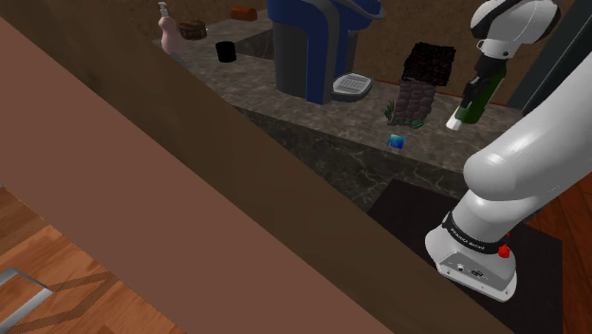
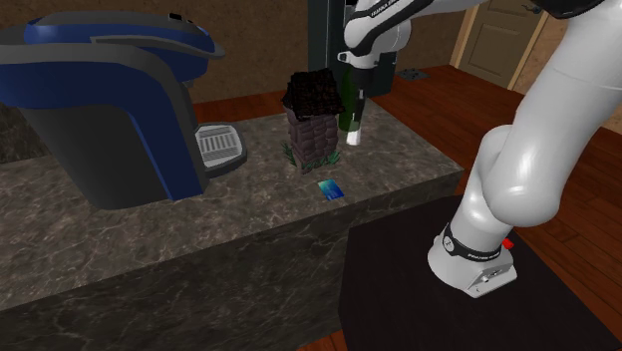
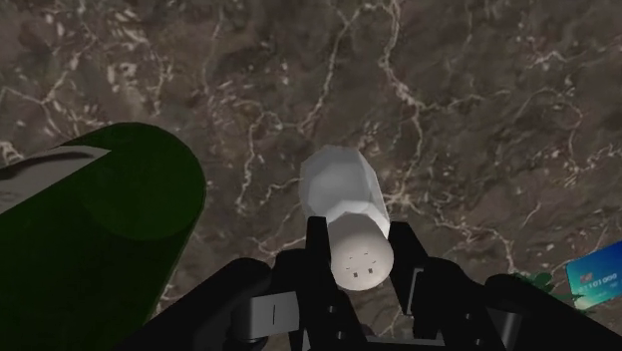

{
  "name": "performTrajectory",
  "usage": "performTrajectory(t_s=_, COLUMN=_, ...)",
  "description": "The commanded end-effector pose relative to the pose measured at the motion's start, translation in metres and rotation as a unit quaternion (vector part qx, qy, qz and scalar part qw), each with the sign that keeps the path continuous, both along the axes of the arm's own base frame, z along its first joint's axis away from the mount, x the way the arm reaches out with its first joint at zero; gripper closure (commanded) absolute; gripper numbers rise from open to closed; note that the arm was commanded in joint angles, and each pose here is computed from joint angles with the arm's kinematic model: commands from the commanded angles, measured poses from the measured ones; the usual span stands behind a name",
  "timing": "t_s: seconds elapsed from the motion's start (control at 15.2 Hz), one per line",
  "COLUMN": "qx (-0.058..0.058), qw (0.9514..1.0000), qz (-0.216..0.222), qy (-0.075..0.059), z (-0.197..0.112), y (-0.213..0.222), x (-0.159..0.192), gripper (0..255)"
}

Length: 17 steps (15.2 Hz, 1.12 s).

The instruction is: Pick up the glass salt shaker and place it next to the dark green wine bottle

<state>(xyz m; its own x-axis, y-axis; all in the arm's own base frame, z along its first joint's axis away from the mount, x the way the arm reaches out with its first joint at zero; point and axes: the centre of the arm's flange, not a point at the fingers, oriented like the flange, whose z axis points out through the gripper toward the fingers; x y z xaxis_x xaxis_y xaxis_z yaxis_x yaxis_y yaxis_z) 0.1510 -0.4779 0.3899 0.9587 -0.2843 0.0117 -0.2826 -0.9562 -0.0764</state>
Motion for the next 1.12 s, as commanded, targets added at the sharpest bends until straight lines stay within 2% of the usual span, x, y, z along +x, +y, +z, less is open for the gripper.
performTrajectory(t_s=0.0, qx=0.000, qw=1.0000, qz=0.000, qy=0.000, z=-0.011, y=0.001, x=0.001, gripper=255)
performTrajectory(t_s=0.59, qx=0.000, qw=1.0000, qz=0.000, qy=0.000, z=-0.015, y=0.001, x=0.001, gripper=255)
performTrajectory(t_s=0.66, qx=0.000, qw=1.0000, qz=0.000, qy=0.000, z=-0.015, y=0.000, x=0.002, gripper=0)
performTrajectory(t_s=0.99, qx=0.000, qw=1.0000, qz=0.000, qy=0.000, z=-0.015, y=0.001, x=0.001, gripper=0)
performTrajectory(t_s=1.06, qx=0.000, qw=1.0000, qz=0.000, qy=0.000, z=-0.002, y=0.000, x=0.001, gripper=0)
